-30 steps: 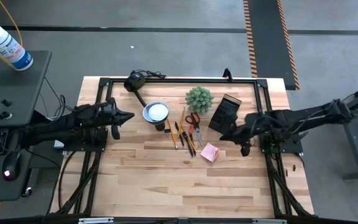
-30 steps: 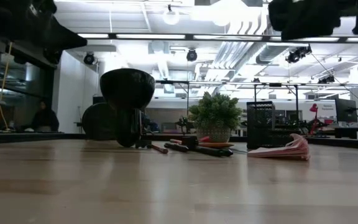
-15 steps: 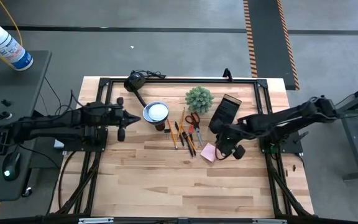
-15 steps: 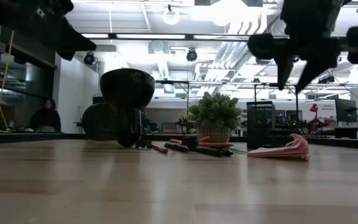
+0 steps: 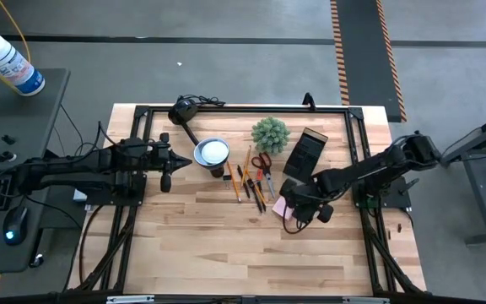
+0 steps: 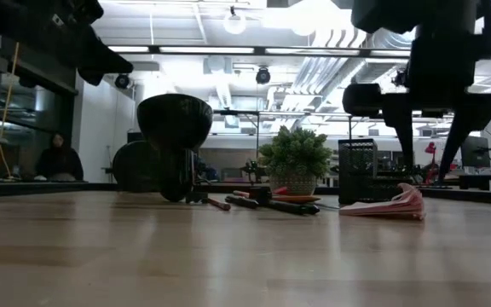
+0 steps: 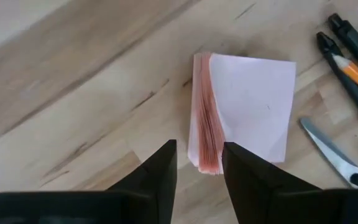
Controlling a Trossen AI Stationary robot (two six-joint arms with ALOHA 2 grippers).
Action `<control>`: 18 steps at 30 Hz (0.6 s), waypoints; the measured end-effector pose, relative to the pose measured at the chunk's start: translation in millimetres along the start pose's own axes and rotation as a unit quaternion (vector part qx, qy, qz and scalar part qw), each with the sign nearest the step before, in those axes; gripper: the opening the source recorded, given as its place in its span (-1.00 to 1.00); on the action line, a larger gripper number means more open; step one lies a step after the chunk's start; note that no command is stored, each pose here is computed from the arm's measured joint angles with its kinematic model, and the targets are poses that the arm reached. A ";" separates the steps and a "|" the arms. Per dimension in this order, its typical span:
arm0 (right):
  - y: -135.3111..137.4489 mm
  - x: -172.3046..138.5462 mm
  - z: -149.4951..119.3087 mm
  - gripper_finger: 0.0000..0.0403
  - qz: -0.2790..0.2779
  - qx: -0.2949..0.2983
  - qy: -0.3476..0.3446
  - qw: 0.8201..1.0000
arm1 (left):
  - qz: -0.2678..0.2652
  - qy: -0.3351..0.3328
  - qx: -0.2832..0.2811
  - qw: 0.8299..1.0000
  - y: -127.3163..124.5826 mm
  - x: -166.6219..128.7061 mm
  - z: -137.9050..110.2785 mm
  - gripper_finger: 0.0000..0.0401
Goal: Pick and place office supplies into organizer
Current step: Put the pink sticky notes into the desk organizer
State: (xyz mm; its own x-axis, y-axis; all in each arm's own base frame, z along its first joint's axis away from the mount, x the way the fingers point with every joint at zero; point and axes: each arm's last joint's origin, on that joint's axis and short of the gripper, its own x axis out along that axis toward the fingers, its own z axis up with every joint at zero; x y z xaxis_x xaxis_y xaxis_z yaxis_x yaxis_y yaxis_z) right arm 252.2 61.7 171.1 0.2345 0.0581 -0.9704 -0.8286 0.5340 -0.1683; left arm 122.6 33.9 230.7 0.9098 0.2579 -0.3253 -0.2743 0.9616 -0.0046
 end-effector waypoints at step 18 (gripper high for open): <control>-3.0 17.1 7.2 -0.02 -0.019 -0.057 0.014 0.998 | 0.000 0.000 0.000 1.000 0.0 0.0 0.0 -1.00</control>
State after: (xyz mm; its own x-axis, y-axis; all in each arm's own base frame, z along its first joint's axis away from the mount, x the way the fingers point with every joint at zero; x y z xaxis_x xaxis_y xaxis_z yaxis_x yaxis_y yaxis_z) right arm 262.4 67.2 156.2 0.2539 0.0146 -0.9671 -0.8717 0.4367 -0.2223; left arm 122.6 33.9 230.7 0.9098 0.2579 -0.3253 -0.2744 0.9616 -0.0049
